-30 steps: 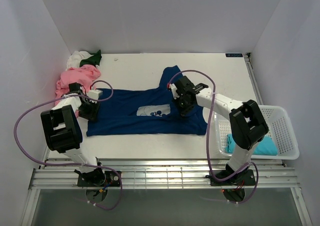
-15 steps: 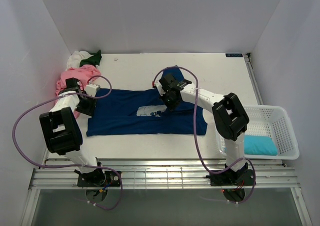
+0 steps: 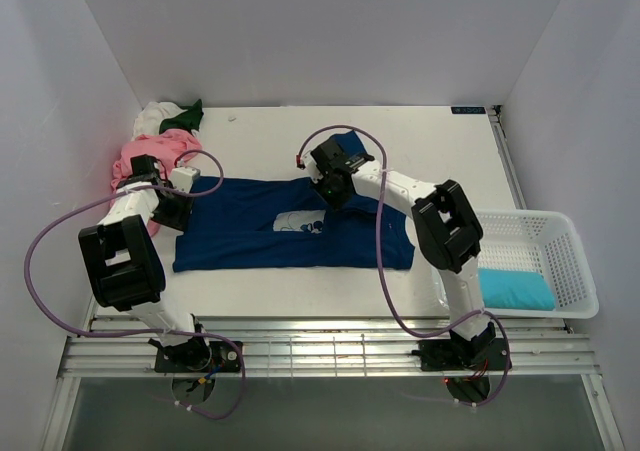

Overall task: Roll the t-shirts
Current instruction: Fold the T-shirt at the center of the board.

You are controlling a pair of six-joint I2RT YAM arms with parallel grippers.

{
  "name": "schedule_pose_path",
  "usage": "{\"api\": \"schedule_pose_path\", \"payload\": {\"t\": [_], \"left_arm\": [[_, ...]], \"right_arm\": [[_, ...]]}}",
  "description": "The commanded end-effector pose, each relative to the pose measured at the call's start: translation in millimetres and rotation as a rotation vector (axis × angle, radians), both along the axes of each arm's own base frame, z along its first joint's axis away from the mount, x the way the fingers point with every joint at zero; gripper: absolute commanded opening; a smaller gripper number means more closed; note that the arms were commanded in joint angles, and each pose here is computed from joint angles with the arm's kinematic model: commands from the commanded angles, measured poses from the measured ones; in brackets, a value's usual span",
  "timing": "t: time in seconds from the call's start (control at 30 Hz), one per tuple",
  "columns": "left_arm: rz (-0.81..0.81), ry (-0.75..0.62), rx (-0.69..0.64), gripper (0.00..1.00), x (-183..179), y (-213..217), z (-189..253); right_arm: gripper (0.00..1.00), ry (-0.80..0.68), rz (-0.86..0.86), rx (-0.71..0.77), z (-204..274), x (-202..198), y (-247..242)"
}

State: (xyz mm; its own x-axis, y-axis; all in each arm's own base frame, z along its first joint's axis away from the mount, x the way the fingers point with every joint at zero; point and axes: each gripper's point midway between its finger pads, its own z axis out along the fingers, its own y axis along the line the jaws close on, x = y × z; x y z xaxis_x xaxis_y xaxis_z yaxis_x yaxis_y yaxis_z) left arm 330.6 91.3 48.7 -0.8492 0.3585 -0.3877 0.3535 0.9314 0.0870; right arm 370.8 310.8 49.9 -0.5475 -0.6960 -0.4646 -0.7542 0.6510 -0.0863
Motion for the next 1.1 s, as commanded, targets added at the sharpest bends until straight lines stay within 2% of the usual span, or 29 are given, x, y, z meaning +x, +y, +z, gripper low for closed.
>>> {"api": "schedule_pose_path", "payload": {"t": [0.0, 0.27, 0.53, 0.6, 0.63, 0.67, 0.73, 0.77, 0.87, 1.07], "left_arm": [[0.003, -0.042, -0.012, 0.53, 3, -3, 13], [-0.004, -0.049, -0.007, 0.53, 2, -3, 15], [0.009, -0.054, -0.013, 0.53, 3, -3, 18], [0.01, -0.054, -0.011, 0.53, 3, -3, 18], [0.01, -0.053, -0.01, 0.53, 2, -3, 18], [0.01, -0.058, -0.009, 0.53, 3, -3, 19], [0.01, -0.061, -0.008, 0.53, 1, -3, 20], [0.007, -0.061, -0.012, 0.53, 1, -4, 20], [0.018, -0.056, -0.023, 0.53, 1, -5, 18], [0.046, -0.057, -0.042, 0.53, -7, -10, 19]], "right_arm": [[0.25, -0.042, 0.029, 0.039, 10, 14, 15], [0.43, -0.064, -0.01, 0.114, 26, 40, 33], [0.46, -0.126, -0.045, 0.213, 81, 52, 36], [0.43, -0.123, -0.048, 0.209, 88, 43, 25], [0.4, -0.143, -0.045, 0.223, 105, 35, 19], [0.33, -0.088, -0.045, 0.177, 80, 15, 4], [0.24, -0.075, -0.022, 0.224, 91, -10, -6], [0.17, -0.006, -0.029, 0.19, 63, -34, -21], [0.1, 0.004, -0.029, 0.252, 60, -58, -28], [0.08, 0.137, -0.07, 0.221, 11, -74, -30]]}}
